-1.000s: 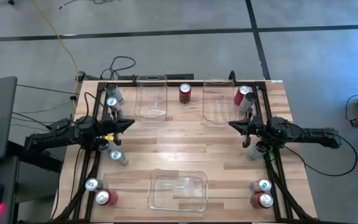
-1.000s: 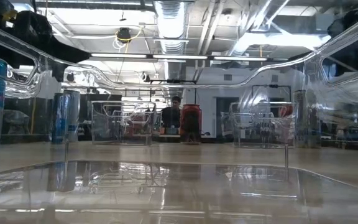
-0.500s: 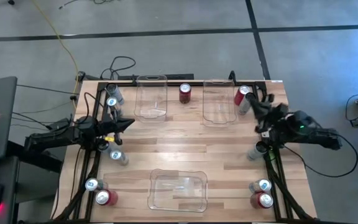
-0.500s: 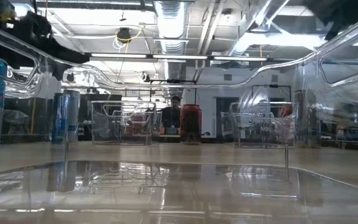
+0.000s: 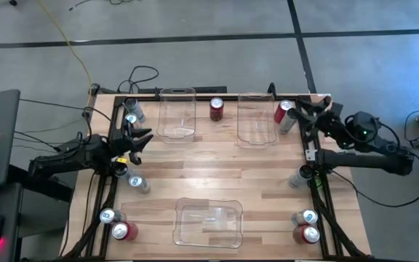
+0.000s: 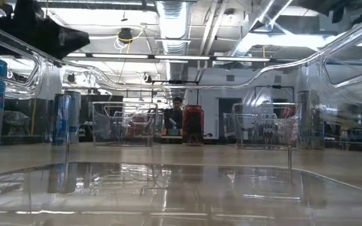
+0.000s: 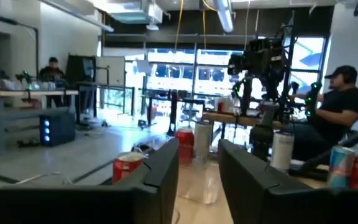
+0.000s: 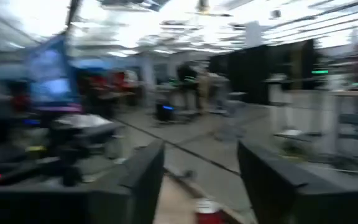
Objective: Sort soda cans
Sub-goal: Put the top right white-blue soda can into the top right transparent bin
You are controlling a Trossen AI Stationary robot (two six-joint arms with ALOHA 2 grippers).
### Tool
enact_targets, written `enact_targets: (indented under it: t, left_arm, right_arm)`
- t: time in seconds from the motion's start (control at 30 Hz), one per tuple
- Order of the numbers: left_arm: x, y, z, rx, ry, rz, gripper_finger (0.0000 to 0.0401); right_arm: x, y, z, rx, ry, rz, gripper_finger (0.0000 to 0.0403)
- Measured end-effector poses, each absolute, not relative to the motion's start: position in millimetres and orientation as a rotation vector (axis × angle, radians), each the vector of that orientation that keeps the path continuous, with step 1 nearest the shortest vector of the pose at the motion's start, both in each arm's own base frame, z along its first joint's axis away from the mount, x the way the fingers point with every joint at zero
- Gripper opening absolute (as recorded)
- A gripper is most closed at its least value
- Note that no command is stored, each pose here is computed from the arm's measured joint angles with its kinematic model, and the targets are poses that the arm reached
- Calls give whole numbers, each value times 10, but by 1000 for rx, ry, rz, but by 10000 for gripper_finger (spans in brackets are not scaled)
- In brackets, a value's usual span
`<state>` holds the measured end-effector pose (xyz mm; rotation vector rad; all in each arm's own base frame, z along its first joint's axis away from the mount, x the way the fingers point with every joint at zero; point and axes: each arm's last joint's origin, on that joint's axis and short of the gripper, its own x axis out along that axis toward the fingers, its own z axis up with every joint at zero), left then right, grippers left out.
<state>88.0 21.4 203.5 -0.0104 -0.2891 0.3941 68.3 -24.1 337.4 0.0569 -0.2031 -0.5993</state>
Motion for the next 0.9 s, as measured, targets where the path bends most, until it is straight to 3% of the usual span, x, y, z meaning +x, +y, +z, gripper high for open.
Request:
enact_targets:
  t: [0.2, 0.5, 0.67, 0.9]
  left_arm:
    - [871, 240, 2024, 17, -269, 497, 127]
    - [859, 310, 2103, 55, -191, 744, 128]
    - [892, 371, 2172, 99, -219, 833, 128]
    - [955, 415, 2366, 99, -215, 834, 128]
  right_arm:
    - [755, -369, 3459, 47, -109, -883, 316]
    - [755, -564, 3624, 193, 257, -1152, 332]
    - [838, -727, 3788, 257, 473, -1110, 332]
    - [964, -953, 3707, 246, 700, -1047, 332]
